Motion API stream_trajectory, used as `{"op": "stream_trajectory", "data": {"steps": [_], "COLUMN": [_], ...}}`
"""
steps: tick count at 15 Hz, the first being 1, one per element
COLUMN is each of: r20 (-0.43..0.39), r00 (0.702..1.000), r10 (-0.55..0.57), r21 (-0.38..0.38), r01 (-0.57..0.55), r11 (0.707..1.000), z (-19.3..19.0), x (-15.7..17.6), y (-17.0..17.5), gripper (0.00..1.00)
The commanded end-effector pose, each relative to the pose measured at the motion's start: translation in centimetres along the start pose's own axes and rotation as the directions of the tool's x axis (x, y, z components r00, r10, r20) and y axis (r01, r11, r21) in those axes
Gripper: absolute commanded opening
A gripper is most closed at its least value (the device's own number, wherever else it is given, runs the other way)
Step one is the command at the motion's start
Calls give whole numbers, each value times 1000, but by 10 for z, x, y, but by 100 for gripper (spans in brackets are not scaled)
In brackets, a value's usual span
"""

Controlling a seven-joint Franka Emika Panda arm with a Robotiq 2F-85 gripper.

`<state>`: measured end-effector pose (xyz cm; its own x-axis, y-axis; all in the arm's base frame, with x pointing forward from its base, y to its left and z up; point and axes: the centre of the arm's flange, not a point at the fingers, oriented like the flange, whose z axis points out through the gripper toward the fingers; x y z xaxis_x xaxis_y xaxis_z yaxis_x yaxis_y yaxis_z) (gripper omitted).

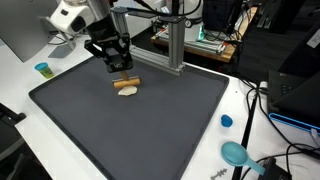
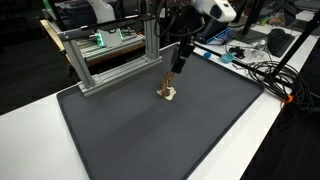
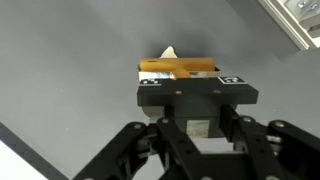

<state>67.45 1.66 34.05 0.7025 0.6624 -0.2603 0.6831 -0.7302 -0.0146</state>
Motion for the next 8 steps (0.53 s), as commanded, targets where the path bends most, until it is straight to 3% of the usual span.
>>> {"op": "stream_trajectory", "data": {"steps": [1,8], "r20": [40,13], "r00": [999,993], "r10": [13,-114], "r21": [-2,18], "r01": [-13,114], "r11": [1000,993], "z": [15,35], "x": [0,29], "y": [15,19], "gripper": [21,21]}}
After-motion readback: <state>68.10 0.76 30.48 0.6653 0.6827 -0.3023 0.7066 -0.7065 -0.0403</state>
